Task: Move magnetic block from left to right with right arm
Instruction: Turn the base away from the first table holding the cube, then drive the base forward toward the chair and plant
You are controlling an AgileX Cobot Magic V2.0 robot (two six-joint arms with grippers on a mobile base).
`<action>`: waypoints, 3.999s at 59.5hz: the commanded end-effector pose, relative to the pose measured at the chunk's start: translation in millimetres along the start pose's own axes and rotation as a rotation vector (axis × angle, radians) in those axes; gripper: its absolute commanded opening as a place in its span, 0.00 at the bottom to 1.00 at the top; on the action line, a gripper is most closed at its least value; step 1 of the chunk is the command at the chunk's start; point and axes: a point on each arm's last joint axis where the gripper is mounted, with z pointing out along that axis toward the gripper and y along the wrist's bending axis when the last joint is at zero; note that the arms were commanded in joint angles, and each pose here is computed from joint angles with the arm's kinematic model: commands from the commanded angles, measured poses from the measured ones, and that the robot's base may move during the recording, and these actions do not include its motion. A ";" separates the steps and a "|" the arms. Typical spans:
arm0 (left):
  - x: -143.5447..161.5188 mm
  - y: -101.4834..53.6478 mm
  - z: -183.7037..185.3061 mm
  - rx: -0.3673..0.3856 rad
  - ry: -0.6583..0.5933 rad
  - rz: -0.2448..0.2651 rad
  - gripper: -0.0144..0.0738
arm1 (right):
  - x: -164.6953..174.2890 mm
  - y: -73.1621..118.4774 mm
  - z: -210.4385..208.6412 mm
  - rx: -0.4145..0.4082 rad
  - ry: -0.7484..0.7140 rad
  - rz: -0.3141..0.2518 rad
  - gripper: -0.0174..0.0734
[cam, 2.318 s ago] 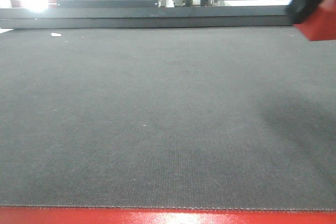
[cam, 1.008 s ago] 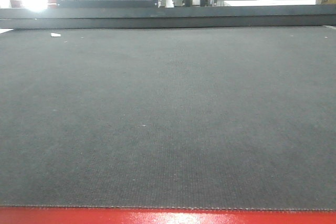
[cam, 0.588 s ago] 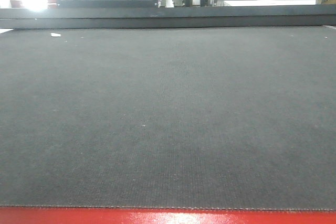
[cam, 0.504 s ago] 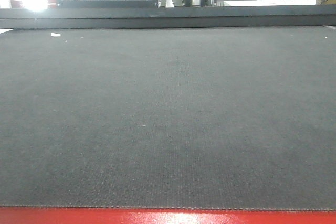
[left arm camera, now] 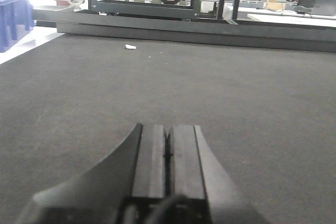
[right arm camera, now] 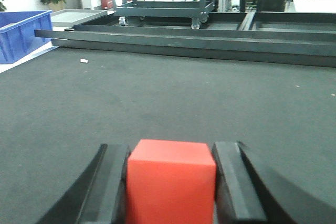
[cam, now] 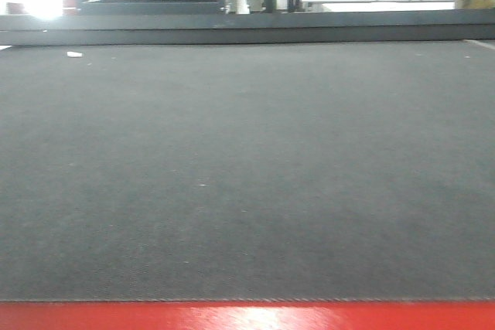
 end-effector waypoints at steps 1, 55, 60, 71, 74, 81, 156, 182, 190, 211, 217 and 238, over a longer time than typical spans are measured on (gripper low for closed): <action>-5.6 -0.6 -1.1 0.011 -0.094 -0.007 0.03 | -15.2 2.3 -1.3 -0.014 -0.101 -0.029 0.47; -5.6 -0.6 -1.1 0.011 -0.094 -0.007 0.03 | -15.2 2.3 -1.3 -0.014 -0.101 -0.029 0.47; -5.6 -0.6 -1.1 0.011 -0.094 -0.007 0.03 | -15.2 2.3 -1.3 -0.014 -0.101 -0.029 0.47; -5.6 -0.6 -1.1 0.011 -0.094 -0.007 0.03 | -15.2 2.3 -1.3 -0.014 -0.101 -0.029 0.47; -5.6 -0.6 -1.1 0.011 -0.094 -0.007 0.03 | -15.2 2.3 -1.3 -0.014 -0.101 -0.029 0.47; -5.6 -0.7 -1.1 0.012 -0.094 -0.007 0.03 | -15.2 2.3 -1.3 -0.014 -0.101 -0.029 0.47; -5.6 -0.6 -1.1 0.011 -0.094 -0.007 0.03 | -15.2 2.3 -1.3 -0.014 -0.101 -0.029 0.47; -5.7 -0.8 -1.3 0.015 -0.095 -0.008 0.03 | -15.1 2.4 -1.0 -0.014 -0.099 -0.029 0.47; -5.7 -0.8 -1.3 0.015 -0.095 -0.008 0.03 | -15.1 2.4 -1.0 -0.014 -0.099 -0.029 0.47; -5.7 -0.8 -1.3 0.015 -0.095 -0.008 0.03 | -15.1 2.4 -1.0 -0.014 -0.099 -0.029 0.47; -5.7 -0.8 -1.3 0.015 -0.095 -0.008 0.03 | -15.1 2.4 -1.0 -0.014 -0.099 -0.029 0.47; -5.7 -0.8 -1.3 0.015 -0.095 -0.008 0.03 | -15.1 2.4 -1.0 -0.014 -0.099 -0.029 0.47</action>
